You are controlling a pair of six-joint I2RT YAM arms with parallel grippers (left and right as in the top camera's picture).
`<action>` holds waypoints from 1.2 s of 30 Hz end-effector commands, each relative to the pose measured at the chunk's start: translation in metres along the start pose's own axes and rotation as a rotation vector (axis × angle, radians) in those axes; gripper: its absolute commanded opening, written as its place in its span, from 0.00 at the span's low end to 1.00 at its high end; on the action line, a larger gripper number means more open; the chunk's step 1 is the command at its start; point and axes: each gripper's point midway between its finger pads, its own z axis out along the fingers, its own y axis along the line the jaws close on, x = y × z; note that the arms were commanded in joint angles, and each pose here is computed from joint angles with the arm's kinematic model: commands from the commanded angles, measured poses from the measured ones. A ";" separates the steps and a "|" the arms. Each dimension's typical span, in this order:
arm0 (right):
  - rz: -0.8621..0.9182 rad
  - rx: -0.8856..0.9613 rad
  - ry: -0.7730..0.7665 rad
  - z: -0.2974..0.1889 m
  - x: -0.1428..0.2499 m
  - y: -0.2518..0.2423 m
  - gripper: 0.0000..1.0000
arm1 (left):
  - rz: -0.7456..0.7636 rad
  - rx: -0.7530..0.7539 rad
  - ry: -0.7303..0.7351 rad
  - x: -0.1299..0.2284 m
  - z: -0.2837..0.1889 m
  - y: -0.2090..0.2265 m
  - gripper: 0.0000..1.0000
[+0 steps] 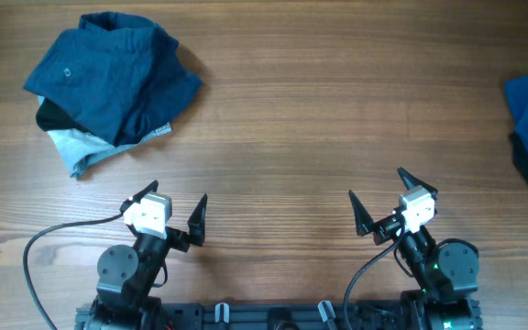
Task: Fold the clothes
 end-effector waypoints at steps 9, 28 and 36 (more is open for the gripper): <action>0.008 -0.011 -0.016 -0.001 -0.004 0.002 0.99 | 0.012 0.007 -0.005 0.000 0.000 -0.001 1.00; 0.008 -0.011 -0.016 -0.001 -0.004 0.002 0.99 | 0.012 0.008 -0.006 0.000 0.000 -0.001 1.00; 0.183 -0.080 -0.018 -0.001 -0.006 0.013 1.00 | 0.011 0.030 -0.003 0.001 0.000 -0.005 1.00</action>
